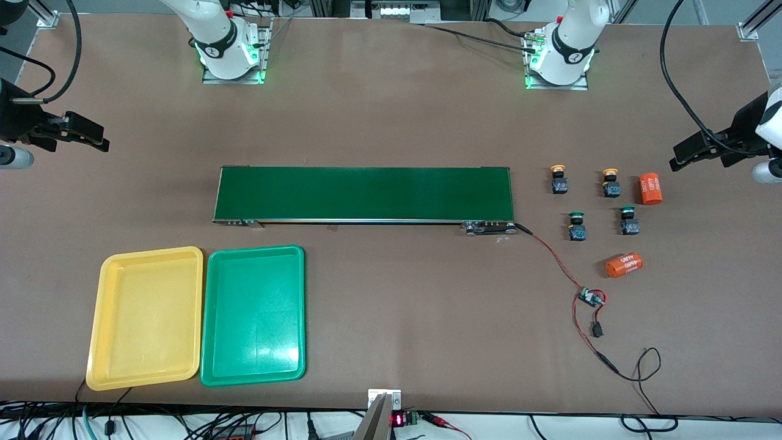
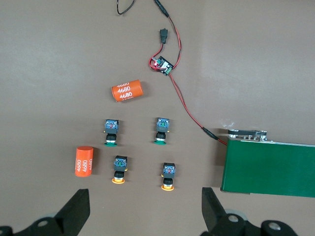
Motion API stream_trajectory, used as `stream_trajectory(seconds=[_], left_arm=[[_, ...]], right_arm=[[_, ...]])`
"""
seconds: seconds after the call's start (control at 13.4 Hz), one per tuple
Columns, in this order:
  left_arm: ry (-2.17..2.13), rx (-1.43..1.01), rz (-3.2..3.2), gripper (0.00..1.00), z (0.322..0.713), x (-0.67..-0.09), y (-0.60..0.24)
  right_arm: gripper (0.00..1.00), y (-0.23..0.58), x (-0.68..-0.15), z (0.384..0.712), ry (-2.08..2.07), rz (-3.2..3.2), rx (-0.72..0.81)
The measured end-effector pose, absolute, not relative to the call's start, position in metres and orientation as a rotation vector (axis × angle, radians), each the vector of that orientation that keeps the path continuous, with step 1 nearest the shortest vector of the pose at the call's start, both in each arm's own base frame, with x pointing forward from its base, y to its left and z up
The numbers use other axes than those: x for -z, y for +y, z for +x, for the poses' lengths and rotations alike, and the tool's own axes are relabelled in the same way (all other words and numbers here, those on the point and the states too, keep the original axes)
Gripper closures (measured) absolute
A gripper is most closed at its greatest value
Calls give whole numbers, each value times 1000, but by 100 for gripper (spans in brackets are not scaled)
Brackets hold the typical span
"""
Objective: Sort buttons by color to trays
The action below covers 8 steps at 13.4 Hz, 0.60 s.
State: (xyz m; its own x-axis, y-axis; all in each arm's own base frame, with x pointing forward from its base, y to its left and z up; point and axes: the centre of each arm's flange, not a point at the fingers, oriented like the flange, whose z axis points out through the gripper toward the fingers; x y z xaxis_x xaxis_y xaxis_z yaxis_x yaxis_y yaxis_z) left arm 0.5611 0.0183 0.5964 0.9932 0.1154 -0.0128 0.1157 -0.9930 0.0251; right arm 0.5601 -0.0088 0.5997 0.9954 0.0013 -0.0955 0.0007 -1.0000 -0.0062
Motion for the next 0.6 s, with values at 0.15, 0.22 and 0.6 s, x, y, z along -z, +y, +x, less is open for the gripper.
stream_trajectory(seconds=[0.15, 0.22, 0.6], left_arm=[[180, 18, 3111, 0, 560, -597, 18], [180, 17, 3111, 0, 560, -598, 18], [178, 35, 3110, 0, 562, -592, 17]], right_arm=[[0, -9, -600, 560, -1, -3132, -150], [0, -9, -600, 560, -1, -3132, -150], [0, -10, -600, 560, 1, -3132, -147]])
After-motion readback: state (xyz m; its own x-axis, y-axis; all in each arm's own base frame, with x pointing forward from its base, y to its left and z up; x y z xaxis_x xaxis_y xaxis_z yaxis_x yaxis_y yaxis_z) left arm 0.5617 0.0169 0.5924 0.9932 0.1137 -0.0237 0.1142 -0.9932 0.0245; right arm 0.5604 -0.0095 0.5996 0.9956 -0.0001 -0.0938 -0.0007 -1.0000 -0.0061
